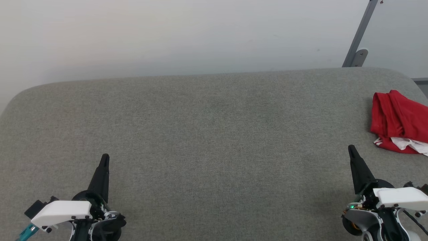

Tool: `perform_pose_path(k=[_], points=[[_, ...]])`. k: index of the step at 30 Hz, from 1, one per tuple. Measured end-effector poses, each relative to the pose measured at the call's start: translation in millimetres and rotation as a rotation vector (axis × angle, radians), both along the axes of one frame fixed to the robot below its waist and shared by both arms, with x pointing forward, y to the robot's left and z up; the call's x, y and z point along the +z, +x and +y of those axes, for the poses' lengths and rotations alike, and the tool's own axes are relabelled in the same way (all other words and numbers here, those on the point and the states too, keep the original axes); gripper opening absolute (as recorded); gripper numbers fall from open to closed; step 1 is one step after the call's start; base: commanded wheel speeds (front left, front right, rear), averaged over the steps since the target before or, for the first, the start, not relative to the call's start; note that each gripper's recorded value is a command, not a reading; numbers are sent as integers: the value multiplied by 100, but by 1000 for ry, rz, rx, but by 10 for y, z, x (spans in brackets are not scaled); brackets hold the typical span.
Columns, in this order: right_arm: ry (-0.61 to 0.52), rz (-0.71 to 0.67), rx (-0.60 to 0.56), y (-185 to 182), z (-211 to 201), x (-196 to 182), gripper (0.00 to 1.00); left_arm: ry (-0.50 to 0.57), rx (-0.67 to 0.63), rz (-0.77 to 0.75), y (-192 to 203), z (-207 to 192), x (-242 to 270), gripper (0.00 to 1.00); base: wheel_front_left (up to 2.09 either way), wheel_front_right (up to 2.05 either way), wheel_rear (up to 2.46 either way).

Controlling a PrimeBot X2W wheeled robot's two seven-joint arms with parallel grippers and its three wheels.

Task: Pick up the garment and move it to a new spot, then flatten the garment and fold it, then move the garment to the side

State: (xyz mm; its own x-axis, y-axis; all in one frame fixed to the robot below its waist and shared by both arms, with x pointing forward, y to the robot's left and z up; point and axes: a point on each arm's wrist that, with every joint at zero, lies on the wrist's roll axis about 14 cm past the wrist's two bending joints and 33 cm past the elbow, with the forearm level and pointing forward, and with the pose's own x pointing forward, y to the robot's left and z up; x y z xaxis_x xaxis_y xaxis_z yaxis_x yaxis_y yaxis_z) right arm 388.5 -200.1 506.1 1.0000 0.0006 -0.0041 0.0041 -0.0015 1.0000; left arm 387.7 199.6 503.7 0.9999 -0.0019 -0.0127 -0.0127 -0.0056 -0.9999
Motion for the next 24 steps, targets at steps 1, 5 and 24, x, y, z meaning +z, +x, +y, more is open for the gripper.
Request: perform_pose_path(k=[1,5,24], points=[[0,0,0,0,1,0,0,0,0,0,0,1,0,0,0,0,0],[0,0,0,0,1,0,0,0,0,0,0,1,0,0,0,0,0],[0,0,0,0,0,0,0,-1,0,0,0,0,0,0,0,0,0]])
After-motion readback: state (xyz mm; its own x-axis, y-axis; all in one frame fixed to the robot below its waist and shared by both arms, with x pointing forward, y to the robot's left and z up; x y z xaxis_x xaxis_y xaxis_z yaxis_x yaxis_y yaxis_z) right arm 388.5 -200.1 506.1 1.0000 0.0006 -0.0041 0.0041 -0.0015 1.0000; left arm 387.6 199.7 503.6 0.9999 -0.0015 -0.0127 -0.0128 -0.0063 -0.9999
